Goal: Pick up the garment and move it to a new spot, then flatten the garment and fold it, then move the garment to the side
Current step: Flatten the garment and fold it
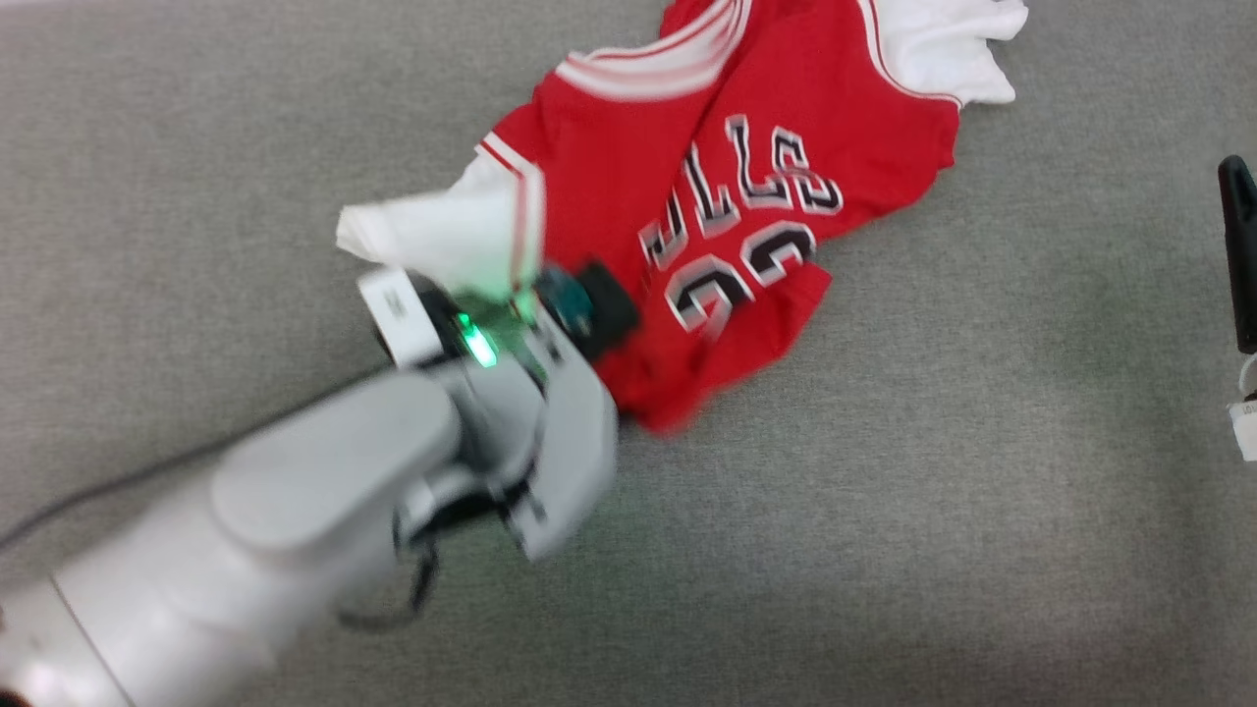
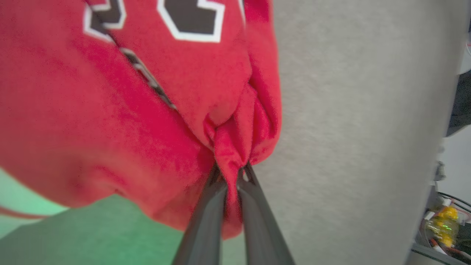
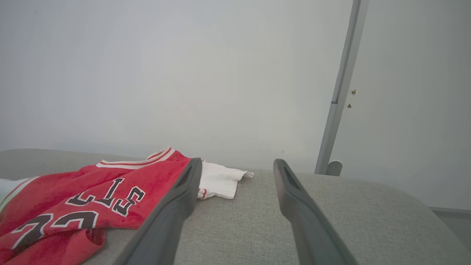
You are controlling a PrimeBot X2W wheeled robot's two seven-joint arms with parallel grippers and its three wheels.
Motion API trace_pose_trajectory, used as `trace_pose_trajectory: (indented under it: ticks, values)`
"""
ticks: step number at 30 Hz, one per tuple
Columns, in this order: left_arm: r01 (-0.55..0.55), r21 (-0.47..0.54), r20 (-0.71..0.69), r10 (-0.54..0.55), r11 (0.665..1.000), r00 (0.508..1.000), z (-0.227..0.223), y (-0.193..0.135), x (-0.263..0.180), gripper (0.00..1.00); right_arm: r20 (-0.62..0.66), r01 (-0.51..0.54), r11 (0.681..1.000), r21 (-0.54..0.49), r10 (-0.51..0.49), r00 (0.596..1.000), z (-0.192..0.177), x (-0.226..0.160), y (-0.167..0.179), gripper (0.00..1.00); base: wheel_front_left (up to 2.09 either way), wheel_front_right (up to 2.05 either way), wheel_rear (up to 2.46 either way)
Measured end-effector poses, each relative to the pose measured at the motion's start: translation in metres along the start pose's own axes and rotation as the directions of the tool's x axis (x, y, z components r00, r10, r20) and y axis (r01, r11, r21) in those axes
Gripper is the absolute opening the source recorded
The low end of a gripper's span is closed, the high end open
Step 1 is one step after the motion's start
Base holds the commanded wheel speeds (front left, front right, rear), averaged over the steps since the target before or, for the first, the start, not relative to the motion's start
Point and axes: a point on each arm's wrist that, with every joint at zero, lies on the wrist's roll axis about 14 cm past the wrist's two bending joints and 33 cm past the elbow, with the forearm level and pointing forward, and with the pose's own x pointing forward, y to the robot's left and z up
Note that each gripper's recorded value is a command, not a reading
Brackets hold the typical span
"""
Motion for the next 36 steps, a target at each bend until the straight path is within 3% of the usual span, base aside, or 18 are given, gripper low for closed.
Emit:
trace_pose_trajectory:
  ticks: [5, 12, 13, 14, 15, 19, 27, 31, 36]
  values:
    - [0.199, -0.092, 0.065, -0.193, 0.976, 0.979, -0.003, -0.064, -0.016, 0.0, -0.002, -0.007, 1.0, 0.002, 0.007, 1.0, 0.001, 0.0, 0.004, 1.0, 0.0, 0.0, 0.0]
    - [0.285, -0.1, 0.096, -0.276, 0.953, 0.956, -0.01, -0.104, -0.035, 0.0, 0.004, -0.056, 0.998, 0.008, 0.056, 0.998, 0.005, 0.009, 0.021, 1.0, 0.0, 0.0, 0.0]
    - [0.289, -0.101, 0.111, -0.278, 0.952, 0.954, -0.008, -0.106, -0.036, 0.17, 0.004, -0.061, 0.998, 0.008, 0.061, 0.998, 0.006, 0.01, 0.023, 1.0, 0.0, 0.0, 0.0]
    - [0.29, -0.101, 0.127, -0.277, 0.952, 0.952, -0.005, -0.107, -0.037, 0.69, 0.008, -0.064, 0.998, 0.007, 0.064, 0.998, 0.007, 0.011, 0.024, 1.0, 0.0, 0.0, 0.0]
    - [0.285, -0.102, 0.145, -0.269, 0.953, 0.952, -0.003, -0.106, -0.038, 1.0, 0.007, -0.066, 0.998, 0.006, 0.066, 0.998, 0.008, 0.012, 0.025, 1.0, 0.0, 0.0, 0.0]
    - [0.224, -0.125, 0.204, -0.196, 0.966, 0.959, 0.001, -0.083, -0.05, 1.0, 0.017, -0.071, 0.997, 0.009, 0.071, 0.997, 0.012, 0.011, 0.027, 1.0, 0.0, 0.0, 0.0]
    - [0.029, -0.221, 0.32, 0.044, 0.975, 0.947, 0.026, -0.003, -0.097, 1.0, -0.002, -0.014, 0.999, 0.042, 0.014, 1.0, 0.001, -0.006, 0.017, 1.0, 0.0, 0.0, 0.0]
    - [-0.088, -0.282, 0.266, 0.166, 0.955, 0.95, 0.017, 0.034, -0.101, 1.0, -0.011, 0.012, 0.998, 0.06, -0.011, 1.0, -0.004, -0.015, 0.014, 1.0, 0.0, 0.0, 0.0]
    - [-0.136, -0.357, 0.149, 0.2, 0.924, 0.968, -0.005, 0.058, -0.086, 1.0, -0.032, 0.044, 0.997, 0.067, -0.042, 0.999, -0.01, -0.027, 0.008, 1.0, 0.0, 0.0, 0.0]
